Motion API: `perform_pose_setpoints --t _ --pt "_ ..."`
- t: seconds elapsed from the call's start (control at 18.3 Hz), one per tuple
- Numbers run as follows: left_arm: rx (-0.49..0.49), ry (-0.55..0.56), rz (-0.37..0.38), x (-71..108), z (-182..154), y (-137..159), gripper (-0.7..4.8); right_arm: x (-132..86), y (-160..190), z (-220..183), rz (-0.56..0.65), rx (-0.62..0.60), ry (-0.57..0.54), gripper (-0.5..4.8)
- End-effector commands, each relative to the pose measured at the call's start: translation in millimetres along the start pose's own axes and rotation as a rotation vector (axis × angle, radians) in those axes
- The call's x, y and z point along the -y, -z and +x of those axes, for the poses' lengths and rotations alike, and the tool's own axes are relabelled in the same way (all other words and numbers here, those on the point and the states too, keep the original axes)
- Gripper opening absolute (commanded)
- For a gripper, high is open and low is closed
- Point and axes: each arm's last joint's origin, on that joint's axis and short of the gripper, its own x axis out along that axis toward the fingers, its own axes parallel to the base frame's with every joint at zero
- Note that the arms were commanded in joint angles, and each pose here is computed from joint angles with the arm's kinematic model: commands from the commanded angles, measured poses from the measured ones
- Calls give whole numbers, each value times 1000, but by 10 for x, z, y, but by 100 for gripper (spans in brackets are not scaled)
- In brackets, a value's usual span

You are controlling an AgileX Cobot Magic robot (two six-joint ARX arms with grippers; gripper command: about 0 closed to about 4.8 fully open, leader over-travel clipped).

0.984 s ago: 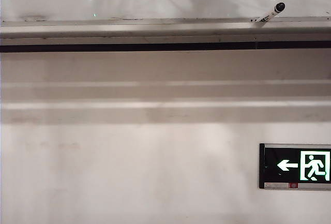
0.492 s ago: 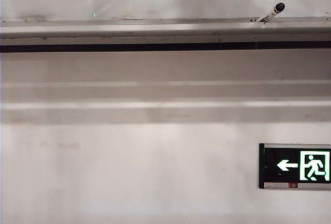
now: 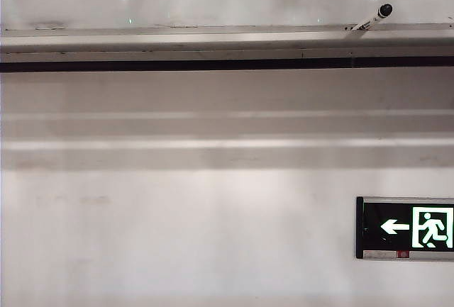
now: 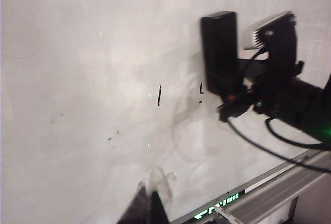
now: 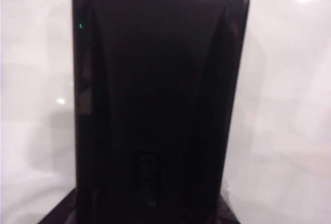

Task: Wipe the whiteboard clean using the black magnetic whiteboard eraser attached to the whiteboard.

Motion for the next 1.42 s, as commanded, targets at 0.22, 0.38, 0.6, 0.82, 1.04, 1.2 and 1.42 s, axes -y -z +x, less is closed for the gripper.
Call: perform_pose_setpoints --t 0.22,0.38,0.6,0.82,1.04,1.2,1.42 --pt "19 2 -7 -6 -19 -26 -6 140 94 40 -10 -70 -23 46" --pt "19 2 -7 -6 -19 -26 -6 -114 201 75 -2 -112 -165 38" --pt "21 2 -7 -6 -19 -28 -6 -535 431 194 -11 -166 -282 38" --pt "24 1 -8 -6 -19 -31 -6 -958 617 213 -28 -218 -388 38" --pt "25 1 -8 -7 -20 -32 -6 -1209 750 189 -54 -276 -449 38" --pt "23 2 -8 -6 -19 -30 -6 -1128 668 164 -63 -272 -319 37" --pt "29 4 -9 -6 -19 -36 -6 -671 349 53 -97 -218 -88 -1"
